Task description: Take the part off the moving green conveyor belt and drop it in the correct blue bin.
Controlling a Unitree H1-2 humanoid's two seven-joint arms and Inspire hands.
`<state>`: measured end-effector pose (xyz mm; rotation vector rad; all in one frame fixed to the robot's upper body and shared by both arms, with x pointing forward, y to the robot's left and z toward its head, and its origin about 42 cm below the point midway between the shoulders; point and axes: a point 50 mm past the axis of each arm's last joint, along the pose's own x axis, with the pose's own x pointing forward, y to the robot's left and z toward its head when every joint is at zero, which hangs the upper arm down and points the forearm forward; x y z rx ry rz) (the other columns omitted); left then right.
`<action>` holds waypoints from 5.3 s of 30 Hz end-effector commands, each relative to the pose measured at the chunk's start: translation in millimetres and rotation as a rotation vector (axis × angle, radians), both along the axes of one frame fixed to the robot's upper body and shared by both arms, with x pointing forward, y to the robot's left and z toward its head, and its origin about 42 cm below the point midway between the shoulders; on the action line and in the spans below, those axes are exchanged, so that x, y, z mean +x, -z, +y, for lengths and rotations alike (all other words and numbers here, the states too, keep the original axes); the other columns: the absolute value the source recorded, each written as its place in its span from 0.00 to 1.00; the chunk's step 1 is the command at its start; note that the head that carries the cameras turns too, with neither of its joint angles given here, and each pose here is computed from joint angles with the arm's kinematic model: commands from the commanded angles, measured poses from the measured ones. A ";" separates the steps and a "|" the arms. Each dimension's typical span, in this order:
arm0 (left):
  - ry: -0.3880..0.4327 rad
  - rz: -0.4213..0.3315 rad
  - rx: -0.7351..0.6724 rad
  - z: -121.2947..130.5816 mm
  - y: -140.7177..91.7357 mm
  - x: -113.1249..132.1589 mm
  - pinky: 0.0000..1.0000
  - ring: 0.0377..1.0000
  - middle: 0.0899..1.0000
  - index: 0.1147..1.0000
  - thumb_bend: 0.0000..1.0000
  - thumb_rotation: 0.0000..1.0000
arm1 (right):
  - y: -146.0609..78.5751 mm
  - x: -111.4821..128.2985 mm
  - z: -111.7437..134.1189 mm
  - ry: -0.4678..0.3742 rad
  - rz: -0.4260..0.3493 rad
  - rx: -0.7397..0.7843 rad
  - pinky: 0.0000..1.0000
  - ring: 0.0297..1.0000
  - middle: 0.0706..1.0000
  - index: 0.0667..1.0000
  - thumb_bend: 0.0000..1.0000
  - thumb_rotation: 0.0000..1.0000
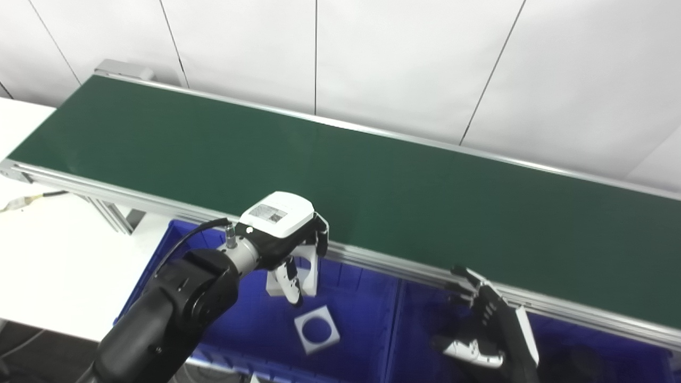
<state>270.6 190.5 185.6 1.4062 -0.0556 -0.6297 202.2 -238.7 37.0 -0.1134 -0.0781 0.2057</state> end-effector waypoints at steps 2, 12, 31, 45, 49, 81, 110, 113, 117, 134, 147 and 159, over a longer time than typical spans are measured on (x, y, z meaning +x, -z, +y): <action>-0.005 -0.035 0.003 -0.8 -10.3 1.7 0.30 0.35 0.40 0.48 0.50 0.00 | -16.3 4.2 -2.2 -0.008 -0.084 0.022 0.66 0.74 0.84 0.75 0.98 0.23; -0.010 -0.004 -0.002 -1.8 -10.3 1.2 0.27 0.34 0.39 0.48 0.50 0.00 | -27.5 4.0 -5.9 -0.015 -0.102 0.034 0.67 0.74 0.85 0.75 0.99 0.24; -0.086 0.067 -0.051 3.4 48.1 5.5 0.30 0.34 0.42 0.50 0.49 0.00 | -29.2 3.8 -4.4 -0.016 -0.107 0.034 0.66 0.74 0.85 0.76 0.99 0.25; -0.074 0.026 -0.089 4.3 92.7 16.1 0.33 0.37 0.44 0.47 0.50 0.00 | -26.7 7.4 -3.1 -0.021 -0.109 0.040 0.67 0.74 0.84 0.75 0.99 0.25; -0.060 0.024 -0.069 5.4 96.4 17.9 0.33 0.36 0.44 0.48 0.50 0.00 | -26.7 7.6 -1.7 -0.022 -0.109 0.042 0.67 0.74 0.84 0.76 0.99 0.25; -0.020 0.108 0.024 -1.8 79.7 9.0 0.41 0.51 0.58 0.58 1.00 0.11 | -23.9 6.6 -1.4 -0.015 -0.107 0.038 0.66 0.73 0.84 0.75 0.99 0.25; -0.056 0.245 -0.863 -20.3 6.4 -54.0 0.54 0.59 0.61 0.61 1.00 0.18 | -13.4 3.3 7.4 -0.022 -0.077 0.008 0.65 0.74 0.85 0.76 0.98 0.27; -0.054 0.243 -0.907 -21.3 20.7 -54.5 0.57 0.62 0.64 0.63 1.00 0.21 | -10.9 2.2 12.3 -0.022 -0.070 0.004 0.66 0.74 0.85 0.76 0.99 0.28; -0.070 0.218 -0.963 -17.8 49.6 -56.1 0.61 0.66 0.67 0.65 1.00 0.19 | -7.7 0.3 29.4 -0.029 -0.061 0.015 0.68 0.76 0.86 0.77 1.00 0.30; -0.055 0.130 -0.973 17.8 107.4 -32.1 0.66 0.70 0.70 0.64 1.00 0.20 | -1.8 12.0 86.8 -0.023 -0.070 -0.018 0.62 0.71 0.84 0.77 0.99 0.29; -0.049 0.092 -1.010 10.7 121.3 -32.3 0.65 0.71 0.72 0.68 1.00 0.13 | -0.4 8.5 78.8 -0.022 -0.068 -0.023 0.64 0.72 0.84 0.77 0.99 0.31; -0.038 0.117 -1.057 -22.7 125.0 -29.7 0.69 0.75 0.76 0.72 1.00 0.13 | -1.0 -8.9 47.6 0.070 -0.056 -0.021 0.65 0.74 0.83 0.76 0.98 0.29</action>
